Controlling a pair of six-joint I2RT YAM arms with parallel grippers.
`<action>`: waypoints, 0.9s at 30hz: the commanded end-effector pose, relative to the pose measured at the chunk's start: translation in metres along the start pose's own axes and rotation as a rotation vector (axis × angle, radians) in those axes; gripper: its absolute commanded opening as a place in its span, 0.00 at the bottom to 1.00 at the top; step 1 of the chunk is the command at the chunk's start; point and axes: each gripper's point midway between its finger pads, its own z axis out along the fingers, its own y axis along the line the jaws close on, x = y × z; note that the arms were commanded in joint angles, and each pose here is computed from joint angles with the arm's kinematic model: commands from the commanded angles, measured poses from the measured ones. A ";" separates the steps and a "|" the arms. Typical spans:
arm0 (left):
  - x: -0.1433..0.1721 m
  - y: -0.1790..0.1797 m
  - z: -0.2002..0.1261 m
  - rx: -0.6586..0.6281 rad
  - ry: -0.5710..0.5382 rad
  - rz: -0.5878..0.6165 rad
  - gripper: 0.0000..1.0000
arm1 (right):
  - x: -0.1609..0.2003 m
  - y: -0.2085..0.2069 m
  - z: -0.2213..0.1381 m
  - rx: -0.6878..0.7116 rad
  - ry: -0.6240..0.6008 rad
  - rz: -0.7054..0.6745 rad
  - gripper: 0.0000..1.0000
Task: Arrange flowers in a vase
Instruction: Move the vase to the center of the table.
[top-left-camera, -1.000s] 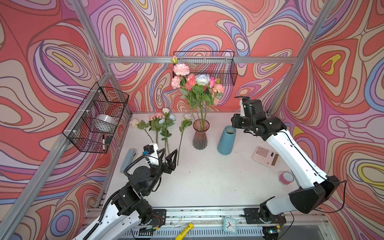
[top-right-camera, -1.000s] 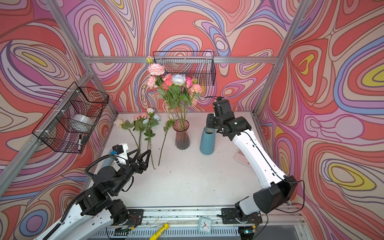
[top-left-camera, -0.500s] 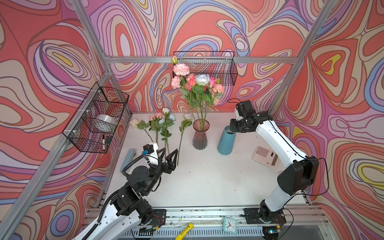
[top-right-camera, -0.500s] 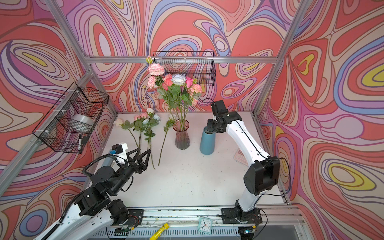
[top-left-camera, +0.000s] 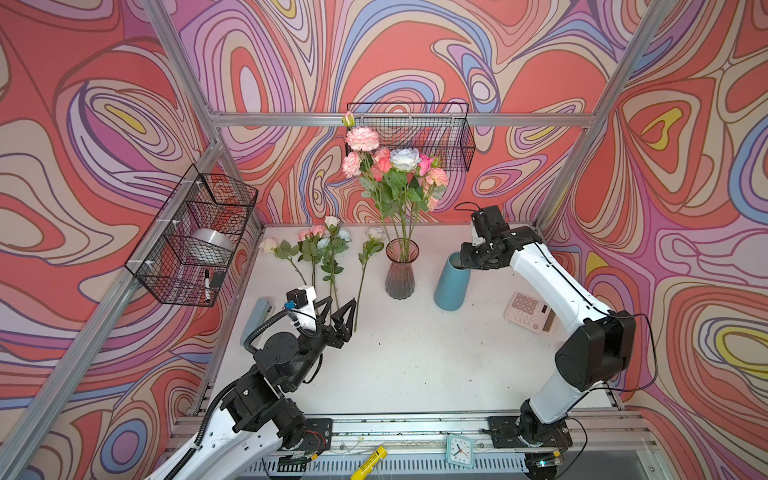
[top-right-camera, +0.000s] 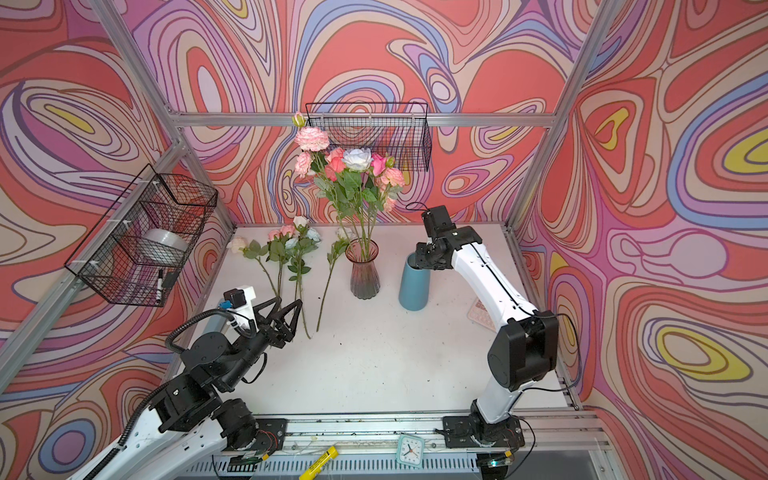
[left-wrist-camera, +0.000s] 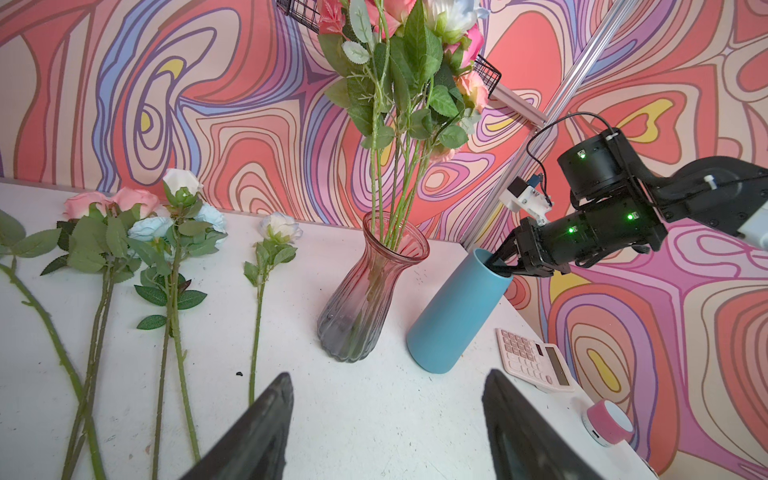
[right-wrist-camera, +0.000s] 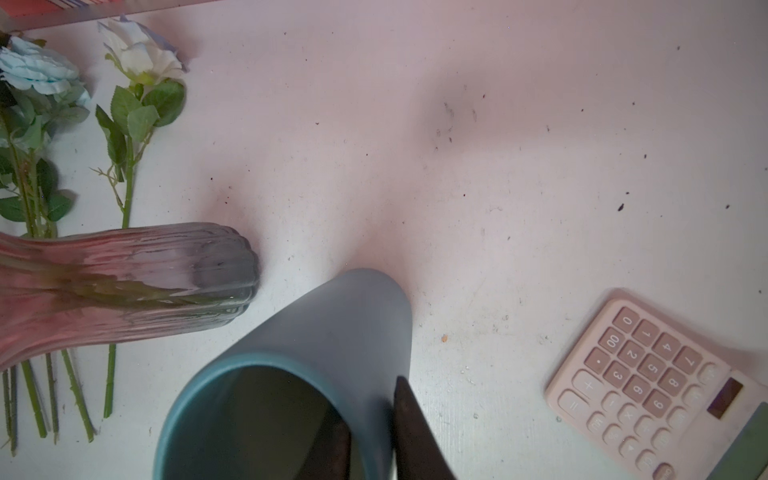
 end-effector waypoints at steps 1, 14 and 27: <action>0.000 -0.001 -0.003 0.008 0.000 -0.007 0.72 | 0.011 0.001 -0.002 -0.018 0.024 0.008 0.11; 0.001 -0.002 -0.001 0.010 0.000 -0.003 0.72 | 0.014 0.015 -0.030 -0.074 0.003 -0.009 0.02; -0.004 -0.003 -0.002 0.014 -0.006 -0.001 0.72 | 0.044 0.067 -0.056 -0.081 0.056 -0.194 0.00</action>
